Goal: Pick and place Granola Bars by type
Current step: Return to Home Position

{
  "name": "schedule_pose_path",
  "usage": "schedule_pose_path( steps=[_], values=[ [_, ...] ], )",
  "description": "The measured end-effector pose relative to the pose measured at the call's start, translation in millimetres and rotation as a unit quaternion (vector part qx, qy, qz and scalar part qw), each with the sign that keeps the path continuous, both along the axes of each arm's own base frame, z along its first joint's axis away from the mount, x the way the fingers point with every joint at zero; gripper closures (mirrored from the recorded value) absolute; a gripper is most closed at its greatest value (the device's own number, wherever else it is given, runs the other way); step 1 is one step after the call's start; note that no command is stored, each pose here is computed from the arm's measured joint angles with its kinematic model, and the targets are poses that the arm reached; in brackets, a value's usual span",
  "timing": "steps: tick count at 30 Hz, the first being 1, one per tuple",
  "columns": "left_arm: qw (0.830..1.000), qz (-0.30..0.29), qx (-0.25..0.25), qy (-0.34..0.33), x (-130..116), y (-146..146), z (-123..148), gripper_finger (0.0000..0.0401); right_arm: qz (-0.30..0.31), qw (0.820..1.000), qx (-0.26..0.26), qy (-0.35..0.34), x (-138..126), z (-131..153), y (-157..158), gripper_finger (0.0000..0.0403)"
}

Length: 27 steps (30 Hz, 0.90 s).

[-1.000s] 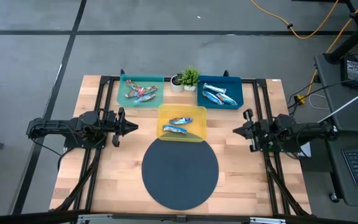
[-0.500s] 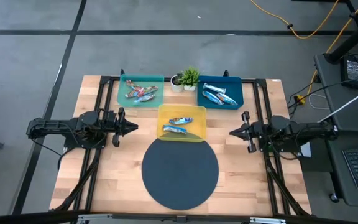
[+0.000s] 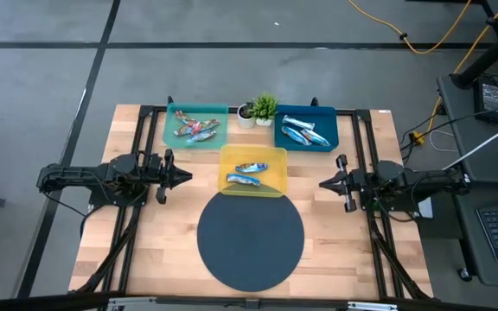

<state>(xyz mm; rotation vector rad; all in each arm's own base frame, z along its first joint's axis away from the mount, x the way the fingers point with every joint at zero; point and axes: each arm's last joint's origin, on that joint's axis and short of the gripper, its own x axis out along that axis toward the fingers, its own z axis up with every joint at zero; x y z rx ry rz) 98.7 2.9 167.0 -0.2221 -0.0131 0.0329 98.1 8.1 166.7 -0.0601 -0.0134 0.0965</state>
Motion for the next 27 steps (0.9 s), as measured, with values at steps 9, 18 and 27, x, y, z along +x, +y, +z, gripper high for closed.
schedule_pose_path(
  steps=[9,18,27],
  values=[
    [1.000,0.000,0.000,0.000,0.0,0.0,0.0,0.0363,0.000,1.000,0.000,-0.001,0.0,0.2,0.0,0.0390],
    [1.000,0.000,0.000,0.000,0.0,0.0,0.0,0.0366,0.000,1.000,0.000,-0.001,0.0,0.4,0.0,0.0390],
    [1.000,0.000,0.000,0.000,0.0,0.0,0.0,0.0366,0.000,1.000,0.000,-0.001,0.0,0.4,0.0,0.0390]
  ],
)
